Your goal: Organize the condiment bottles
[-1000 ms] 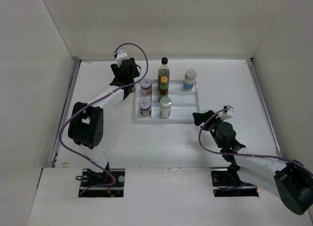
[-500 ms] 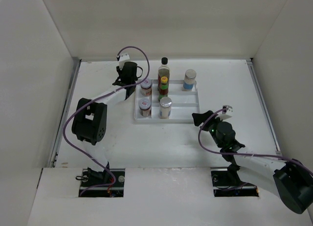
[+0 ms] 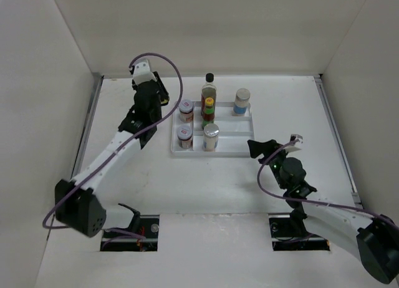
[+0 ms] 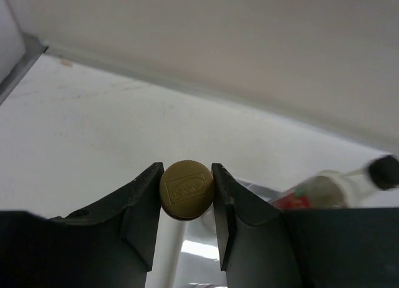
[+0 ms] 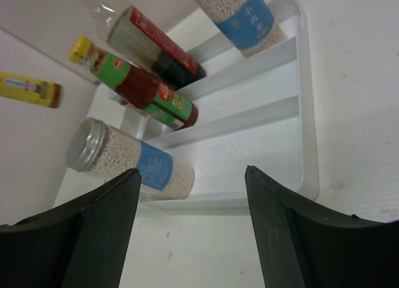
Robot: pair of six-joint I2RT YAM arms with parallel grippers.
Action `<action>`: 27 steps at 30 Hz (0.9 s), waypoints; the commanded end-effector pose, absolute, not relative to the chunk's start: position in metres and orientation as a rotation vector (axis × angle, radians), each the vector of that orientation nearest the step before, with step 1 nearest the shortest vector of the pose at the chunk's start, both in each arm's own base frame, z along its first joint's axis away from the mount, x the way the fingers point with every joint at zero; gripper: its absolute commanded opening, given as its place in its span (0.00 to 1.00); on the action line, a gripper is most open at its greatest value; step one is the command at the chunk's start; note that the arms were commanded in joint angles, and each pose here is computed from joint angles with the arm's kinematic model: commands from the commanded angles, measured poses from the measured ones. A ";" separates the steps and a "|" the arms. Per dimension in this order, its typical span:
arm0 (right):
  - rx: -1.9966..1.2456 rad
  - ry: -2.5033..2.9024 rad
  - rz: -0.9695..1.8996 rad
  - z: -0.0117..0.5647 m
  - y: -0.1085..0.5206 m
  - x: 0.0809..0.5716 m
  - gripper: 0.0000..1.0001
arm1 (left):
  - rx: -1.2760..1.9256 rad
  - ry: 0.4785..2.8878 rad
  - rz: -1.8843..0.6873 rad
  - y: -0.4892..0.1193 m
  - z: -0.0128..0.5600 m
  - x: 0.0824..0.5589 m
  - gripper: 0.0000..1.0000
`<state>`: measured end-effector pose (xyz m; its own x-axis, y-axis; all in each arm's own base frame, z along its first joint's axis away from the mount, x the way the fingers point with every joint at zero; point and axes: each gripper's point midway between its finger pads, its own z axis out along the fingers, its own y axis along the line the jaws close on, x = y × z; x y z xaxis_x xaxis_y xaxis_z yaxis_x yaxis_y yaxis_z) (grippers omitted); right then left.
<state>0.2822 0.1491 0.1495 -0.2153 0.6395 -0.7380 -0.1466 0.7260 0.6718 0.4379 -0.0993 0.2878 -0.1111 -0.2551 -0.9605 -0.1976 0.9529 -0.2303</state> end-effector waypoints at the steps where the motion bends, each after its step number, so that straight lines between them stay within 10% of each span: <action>1: 0.462 1.534 0.735 0.169 0.133 0.283 0.77 | -0.323 1.448 -0.235 -0.122 0.389 0.393 0.19; 10: 0.696 1.503 0.462 0.145 0.069 0.283 0.81 | -0.042 1.388 -0.569 -0.270 0.443 0.339 0.20; 19: 0.698 1.558 0.441 0.135 0.062 0.288 0.69 | 0.139 1.478 -0.666 -0.396 0.379 0.348 0.20; 20: 0.706 1.548 0.430 0.136 0.057 0.288 0.74 | 0.152 1.486 -0.665 -0.404 0.372 0.348 0.20; 21: 0.724 1.534 0.414 0.136 0.050 0.287 1.00 | 0.162 1.498 -0.661 -0.411 0.362 0.350 0.20; 27: 0.808 1.474 0.387 0.138 0.029 0.278 1.00 | 0.201 1.559 -0.650 -0.434 0.317 0.354 0.20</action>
